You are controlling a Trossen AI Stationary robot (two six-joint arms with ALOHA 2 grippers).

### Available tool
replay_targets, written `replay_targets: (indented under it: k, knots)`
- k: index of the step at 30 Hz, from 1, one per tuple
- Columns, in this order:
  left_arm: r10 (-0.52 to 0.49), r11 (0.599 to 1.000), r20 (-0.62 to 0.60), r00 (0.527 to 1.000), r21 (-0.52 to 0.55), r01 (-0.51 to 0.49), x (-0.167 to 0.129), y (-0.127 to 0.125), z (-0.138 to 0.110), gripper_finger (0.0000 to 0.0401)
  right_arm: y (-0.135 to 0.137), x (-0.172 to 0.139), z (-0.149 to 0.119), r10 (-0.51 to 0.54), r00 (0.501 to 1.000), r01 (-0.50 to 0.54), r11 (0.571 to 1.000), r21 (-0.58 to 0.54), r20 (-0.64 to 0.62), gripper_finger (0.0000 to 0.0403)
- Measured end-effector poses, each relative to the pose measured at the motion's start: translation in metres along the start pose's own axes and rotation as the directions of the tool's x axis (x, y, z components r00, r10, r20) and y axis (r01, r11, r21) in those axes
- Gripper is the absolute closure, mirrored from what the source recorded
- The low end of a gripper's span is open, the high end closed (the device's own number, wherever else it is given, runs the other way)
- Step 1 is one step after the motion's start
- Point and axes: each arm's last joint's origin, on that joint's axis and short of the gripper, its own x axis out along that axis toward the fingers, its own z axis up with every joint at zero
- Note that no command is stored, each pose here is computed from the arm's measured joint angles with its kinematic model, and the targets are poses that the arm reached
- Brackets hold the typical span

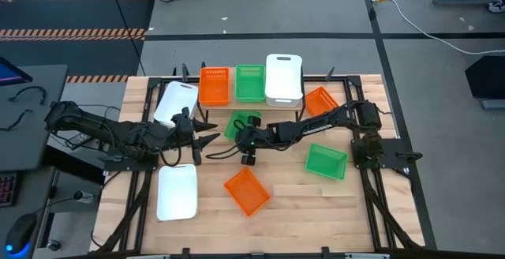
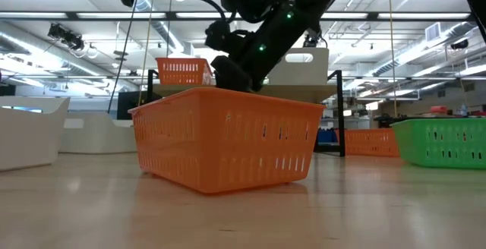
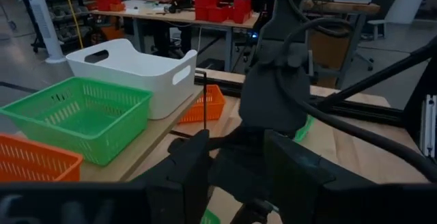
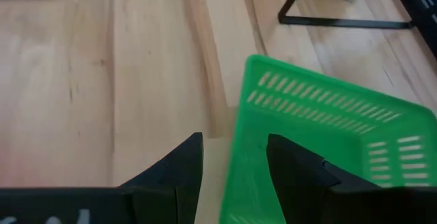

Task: Stack baskets on shelf by color
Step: Stack the left green bin on top of the green bin on the shelf

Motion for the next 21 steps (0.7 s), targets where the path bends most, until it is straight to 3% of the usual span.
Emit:
replay_targets:
  k: [15,21]
  knots:
    - [-0.004,0.999,0.042,0.999,0.035,0.003,0.000,0.000,0.005,0.0252,-0.004,0.001,-0.004,-0.010,0.999,0.013,0.997,0.076,-0.040,0.0235]
    - [-0.006,0.998,0.063,0.998,0.062,0.002,-0.001,0.000,0.007,0.0252,0.005,0.016,-0.012,-0.008,0.999,0.012,0.996,0.086,-0.047,0.0235]
